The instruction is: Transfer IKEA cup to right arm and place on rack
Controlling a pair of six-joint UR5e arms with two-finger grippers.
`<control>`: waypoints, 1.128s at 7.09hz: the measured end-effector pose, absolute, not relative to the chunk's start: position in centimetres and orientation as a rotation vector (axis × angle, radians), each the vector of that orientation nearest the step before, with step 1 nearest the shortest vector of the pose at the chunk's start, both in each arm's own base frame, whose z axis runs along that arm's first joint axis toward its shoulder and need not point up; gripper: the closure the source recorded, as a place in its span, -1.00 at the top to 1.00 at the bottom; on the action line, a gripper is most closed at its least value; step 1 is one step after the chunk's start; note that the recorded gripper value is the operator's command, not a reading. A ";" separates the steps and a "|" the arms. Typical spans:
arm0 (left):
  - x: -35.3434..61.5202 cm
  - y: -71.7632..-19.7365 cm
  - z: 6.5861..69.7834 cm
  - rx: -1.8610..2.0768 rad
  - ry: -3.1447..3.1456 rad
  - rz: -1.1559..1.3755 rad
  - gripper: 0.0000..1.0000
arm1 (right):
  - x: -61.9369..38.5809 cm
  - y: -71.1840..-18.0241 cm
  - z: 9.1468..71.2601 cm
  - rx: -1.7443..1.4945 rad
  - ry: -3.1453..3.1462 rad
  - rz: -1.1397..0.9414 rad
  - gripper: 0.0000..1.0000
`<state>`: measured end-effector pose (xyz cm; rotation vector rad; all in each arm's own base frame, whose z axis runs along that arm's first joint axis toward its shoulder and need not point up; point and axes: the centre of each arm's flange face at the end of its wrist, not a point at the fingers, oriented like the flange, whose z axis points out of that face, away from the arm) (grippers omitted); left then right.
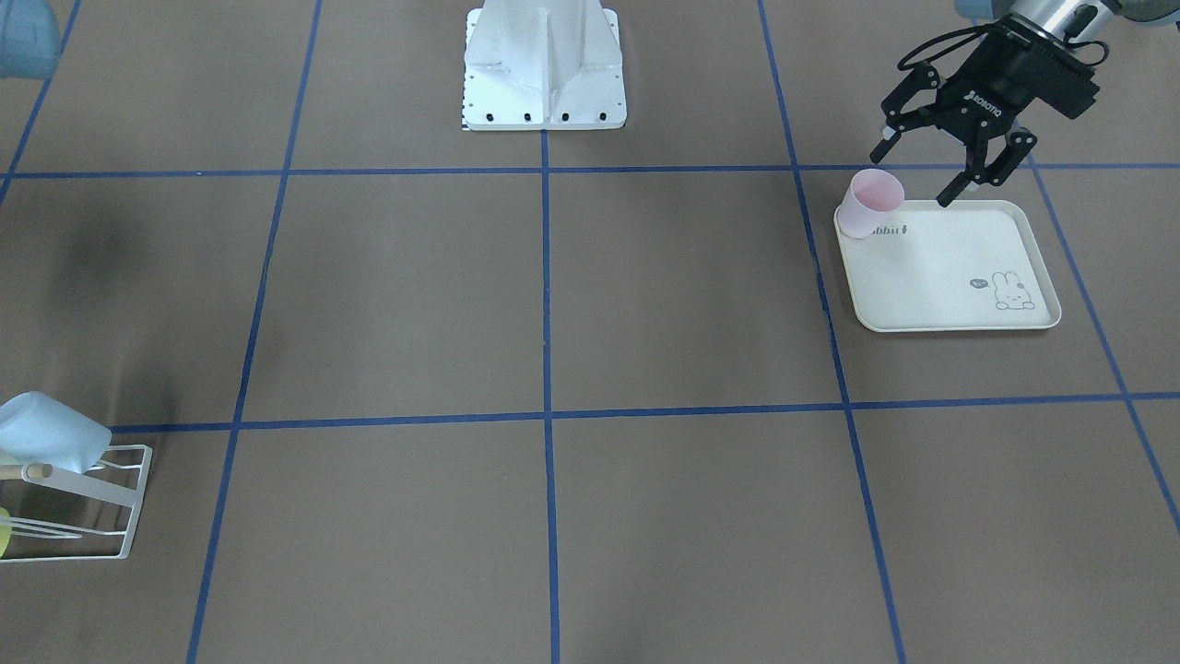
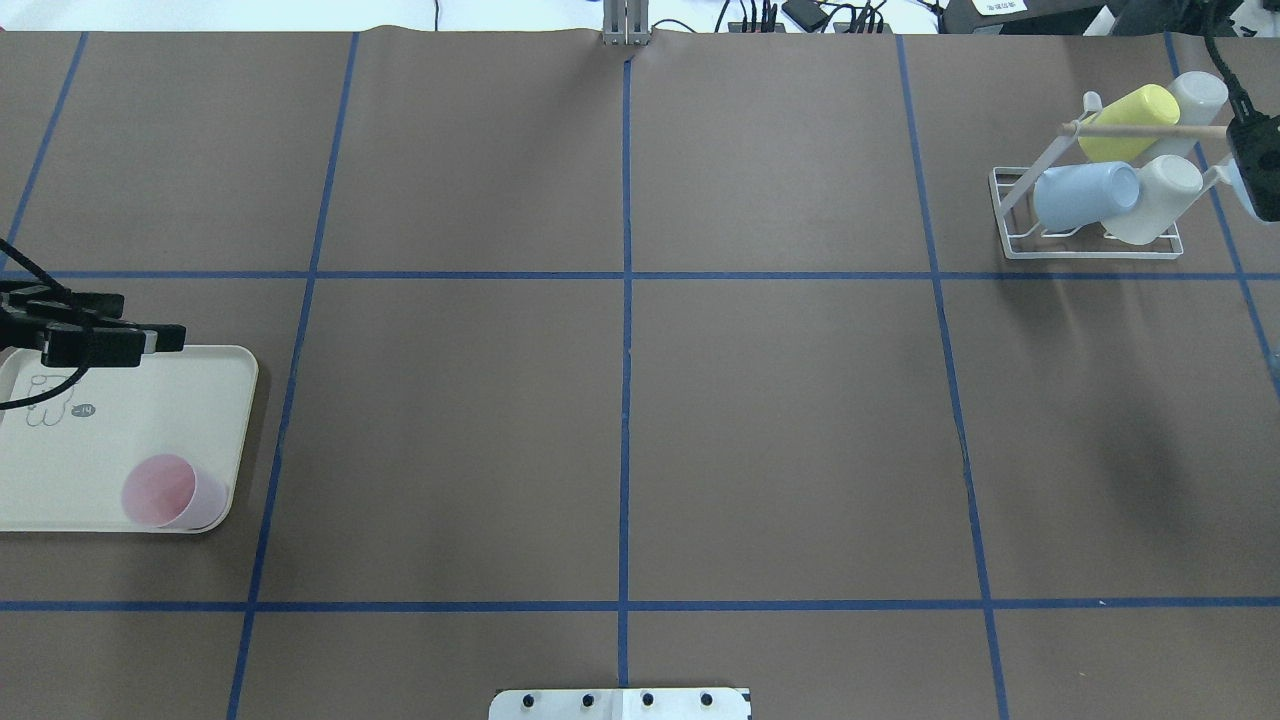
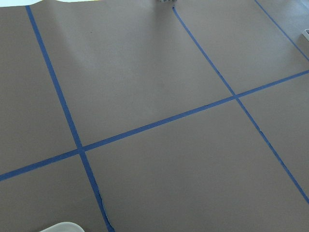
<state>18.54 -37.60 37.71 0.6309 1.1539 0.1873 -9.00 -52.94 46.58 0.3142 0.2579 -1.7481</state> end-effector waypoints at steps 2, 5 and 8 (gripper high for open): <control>18.6 -37.6 37.9 0.630 1.152 0.186 1.00 | -9.8 -54.2 48.8 0.268 0.357 -1.838 -1.00; 18.7 -37.8 38.2 0.625 1.149 0.184 1.00 | -12.1 -55.7 51.4 0.243 0.461 -1.877 -1.00; 18.8 -37.8 38.2 0.625 1.149 0.185 1.00 | -13.7 -56.4 51.2 0.235 0.509 -1.889 -1.00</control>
